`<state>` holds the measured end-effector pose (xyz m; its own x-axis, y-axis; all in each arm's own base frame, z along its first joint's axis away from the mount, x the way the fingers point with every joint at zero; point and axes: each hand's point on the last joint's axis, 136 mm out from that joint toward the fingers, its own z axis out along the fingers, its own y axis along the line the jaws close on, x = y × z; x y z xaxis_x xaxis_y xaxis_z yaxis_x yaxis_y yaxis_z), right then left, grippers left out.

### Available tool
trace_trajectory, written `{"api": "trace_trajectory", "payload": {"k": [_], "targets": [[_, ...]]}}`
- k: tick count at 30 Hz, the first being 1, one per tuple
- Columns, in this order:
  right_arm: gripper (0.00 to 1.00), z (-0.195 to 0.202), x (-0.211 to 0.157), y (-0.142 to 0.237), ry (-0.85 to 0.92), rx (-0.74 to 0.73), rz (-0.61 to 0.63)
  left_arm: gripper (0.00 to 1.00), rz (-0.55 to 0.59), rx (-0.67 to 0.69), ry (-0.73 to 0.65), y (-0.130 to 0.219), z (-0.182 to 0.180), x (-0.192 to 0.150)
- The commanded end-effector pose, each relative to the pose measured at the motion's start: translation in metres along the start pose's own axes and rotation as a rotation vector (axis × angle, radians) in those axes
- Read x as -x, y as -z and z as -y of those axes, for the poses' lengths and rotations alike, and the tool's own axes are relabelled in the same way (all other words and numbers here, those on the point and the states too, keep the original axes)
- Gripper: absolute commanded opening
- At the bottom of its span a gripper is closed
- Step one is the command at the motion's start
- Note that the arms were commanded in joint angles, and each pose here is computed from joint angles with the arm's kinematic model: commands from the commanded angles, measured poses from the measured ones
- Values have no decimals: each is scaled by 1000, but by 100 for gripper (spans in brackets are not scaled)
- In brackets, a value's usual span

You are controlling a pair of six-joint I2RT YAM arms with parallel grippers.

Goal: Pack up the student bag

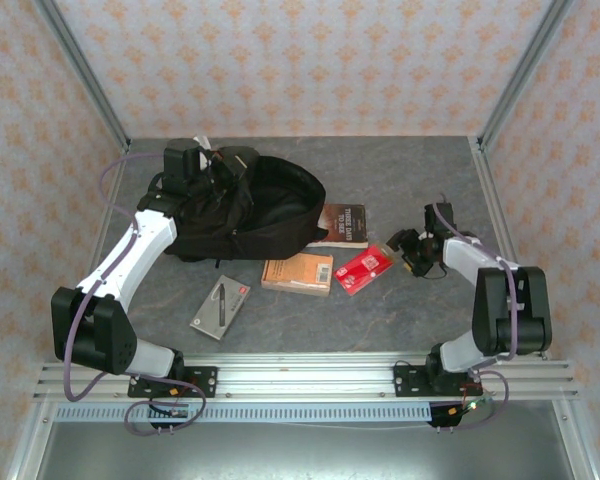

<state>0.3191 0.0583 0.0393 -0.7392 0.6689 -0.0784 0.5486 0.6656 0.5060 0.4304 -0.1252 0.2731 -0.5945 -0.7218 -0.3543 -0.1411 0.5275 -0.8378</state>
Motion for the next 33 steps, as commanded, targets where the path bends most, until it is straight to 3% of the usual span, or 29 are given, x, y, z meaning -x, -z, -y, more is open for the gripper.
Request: {"api": "trace_trajectory", "payload": {"k": [1, 11, 22, 26, 33], "targets": [[64, -16, 7, -2, 58, 68, -5, 0, 16, -77, -33, 10, 27, 6], [59, -24, 4, -14, 48, 129, -42, 0, 15, -85, -31, 10, 29, 6], [49, -52, -1, -6, -12, 325, -48, 0, 18, -83, -30, 10, 28, 6], [46, -51, -9, -14, -22, 332, -79, 0, 15, -81, -28, 8, 26, 5], [32, -52, -25, -29, -2, 318, -110, 0, 15, -80, -26, 7, 26, 5]]}}
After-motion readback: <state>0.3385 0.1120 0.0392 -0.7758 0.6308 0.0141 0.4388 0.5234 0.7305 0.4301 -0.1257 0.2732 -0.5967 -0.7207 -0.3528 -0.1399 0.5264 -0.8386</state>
